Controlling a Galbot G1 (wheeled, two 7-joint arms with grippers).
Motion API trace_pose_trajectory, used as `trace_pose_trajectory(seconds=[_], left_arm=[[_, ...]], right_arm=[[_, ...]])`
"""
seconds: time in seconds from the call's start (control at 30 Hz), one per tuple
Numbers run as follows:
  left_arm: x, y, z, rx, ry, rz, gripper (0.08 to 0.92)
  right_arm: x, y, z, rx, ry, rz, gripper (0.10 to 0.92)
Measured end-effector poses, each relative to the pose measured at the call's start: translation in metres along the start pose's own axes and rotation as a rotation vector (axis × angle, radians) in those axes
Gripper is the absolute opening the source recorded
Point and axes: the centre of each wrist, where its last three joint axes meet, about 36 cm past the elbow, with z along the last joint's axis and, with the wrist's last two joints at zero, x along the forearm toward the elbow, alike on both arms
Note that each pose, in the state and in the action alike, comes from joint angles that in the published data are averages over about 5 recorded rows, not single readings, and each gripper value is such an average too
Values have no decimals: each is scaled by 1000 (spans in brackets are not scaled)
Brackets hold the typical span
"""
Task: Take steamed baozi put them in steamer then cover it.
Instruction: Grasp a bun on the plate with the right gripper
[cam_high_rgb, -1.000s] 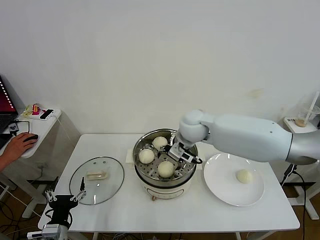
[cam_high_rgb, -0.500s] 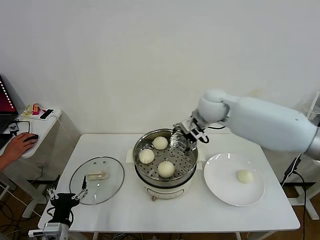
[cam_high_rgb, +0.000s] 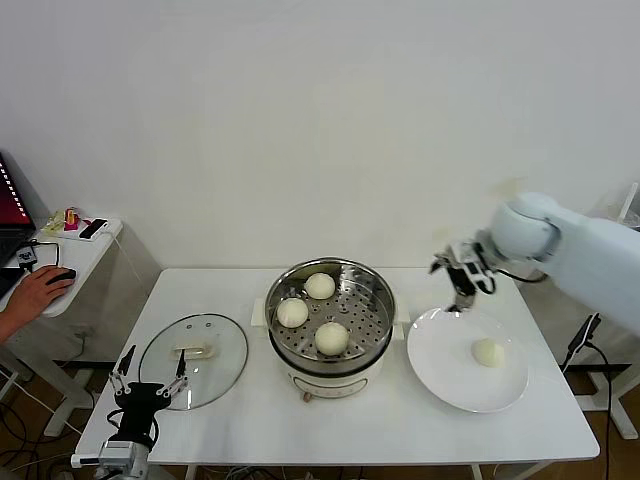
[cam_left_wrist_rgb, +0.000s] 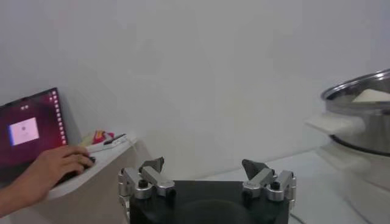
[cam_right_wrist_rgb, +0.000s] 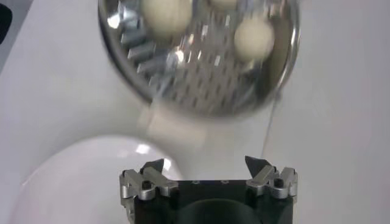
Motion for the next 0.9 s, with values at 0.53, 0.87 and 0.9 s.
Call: trace_pose_trajectory(seconds=[0.53, 0.87, 0.9], left_arm=[[3, -1, 2, -9, 13, 12, 823], [5, -3, 4, -9, 22, 6, 823], [5, -3, 4, -9, 22, 6, 823]], right_arm=[[-68, 71, 85, -122, 97, -65, 823], [-103, 82, 106, -164, 108, -104, 823], [-105, 82, 107, -167, 107, -104, 823]])
